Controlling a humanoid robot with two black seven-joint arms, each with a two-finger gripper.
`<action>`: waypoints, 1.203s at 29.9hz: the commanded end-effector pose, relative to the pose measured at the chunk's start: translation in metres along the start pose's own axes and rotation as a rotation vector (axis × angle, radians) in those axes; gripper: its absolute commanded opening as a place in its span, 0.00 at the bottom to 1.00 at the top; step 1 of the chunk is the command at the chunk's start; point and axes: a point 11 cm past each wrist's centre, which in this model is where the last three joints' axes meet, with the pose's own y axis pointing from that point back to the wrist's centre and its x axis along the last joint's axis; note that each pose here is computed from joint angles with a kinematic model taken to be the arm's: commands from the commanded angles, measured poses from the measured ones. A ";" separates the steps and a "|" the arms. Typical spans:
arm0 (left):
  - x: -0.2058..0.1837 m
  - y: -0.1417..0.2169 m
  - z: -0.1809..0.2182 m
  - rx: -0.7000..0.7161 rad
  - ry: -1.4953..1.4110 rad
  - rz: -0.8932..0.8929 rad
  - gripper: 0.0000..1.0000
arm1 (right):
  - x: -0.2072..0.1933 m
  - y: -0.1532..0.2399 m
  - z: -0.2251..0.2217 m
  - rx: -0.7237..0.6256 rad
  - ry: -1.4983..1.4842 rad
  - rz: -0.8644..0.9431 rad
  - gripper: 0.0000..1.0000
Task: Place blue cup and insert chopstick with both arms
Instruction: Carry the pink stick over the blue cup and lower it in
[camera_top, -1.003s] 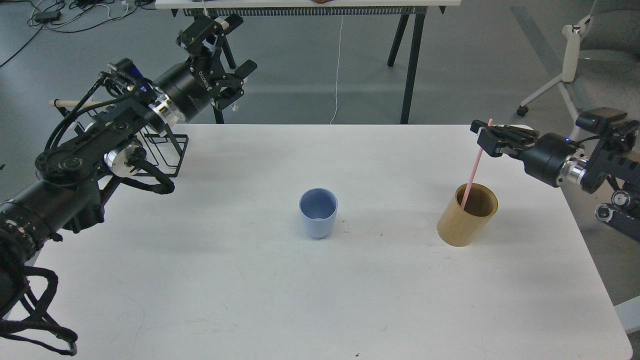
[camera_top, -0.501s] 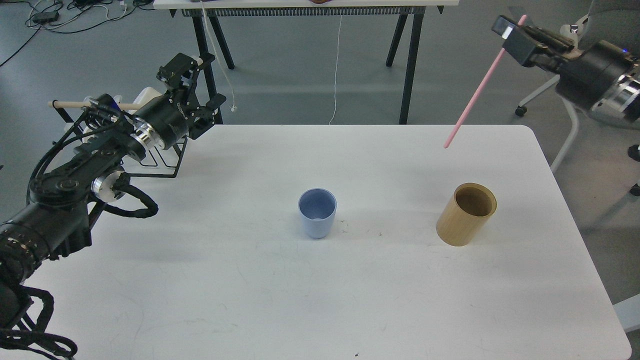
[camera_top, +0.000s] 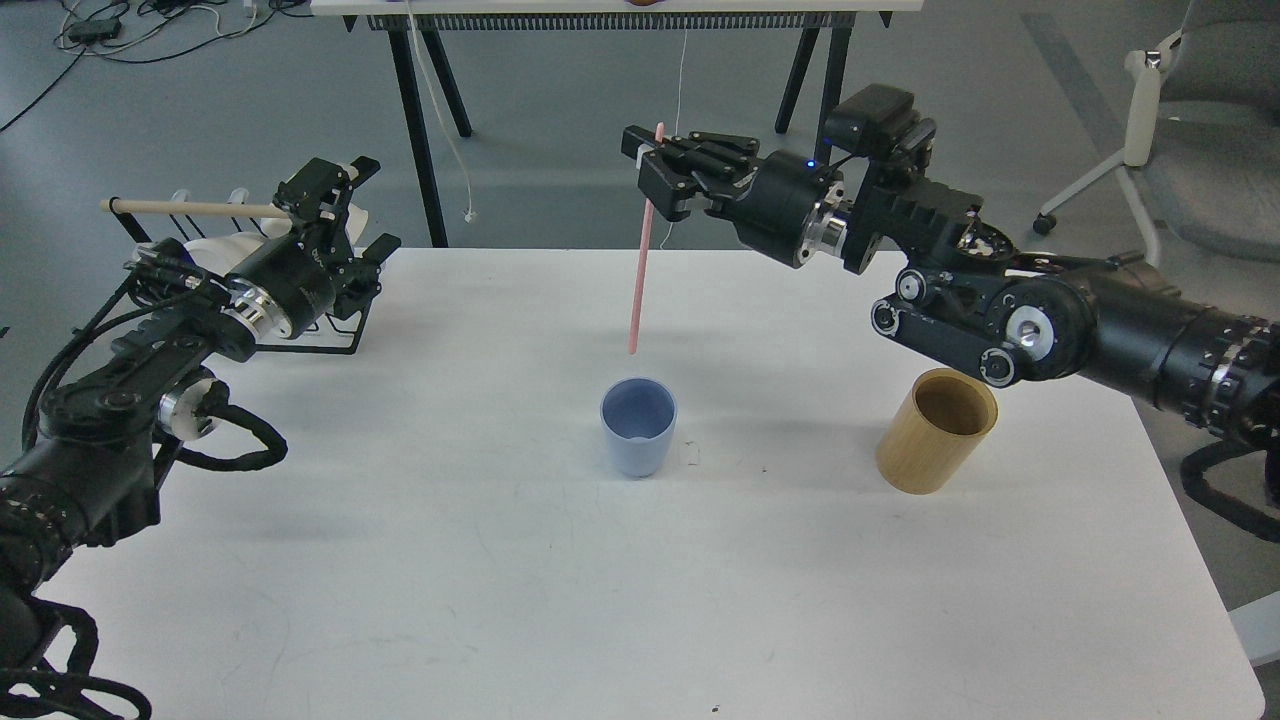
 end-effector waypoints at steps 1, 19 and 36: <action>0.001 0.003 -0.005 0.010 0.002 0.005 1.00 | -0.021 -0.009 -0.009 0.016 0.019 -0.039 0.00; 0.002 0.007 -0.012 0.022 0.009 0.013 1.00 | -0.061 -0.001 -0.010 0.018 0.028 -0.136 0.12; 0.002 0.006 -0.011 0.020 0.010 0.012 1.00 | -0.017 0.010 0.009 -0.040 -0.057 0.019 0.96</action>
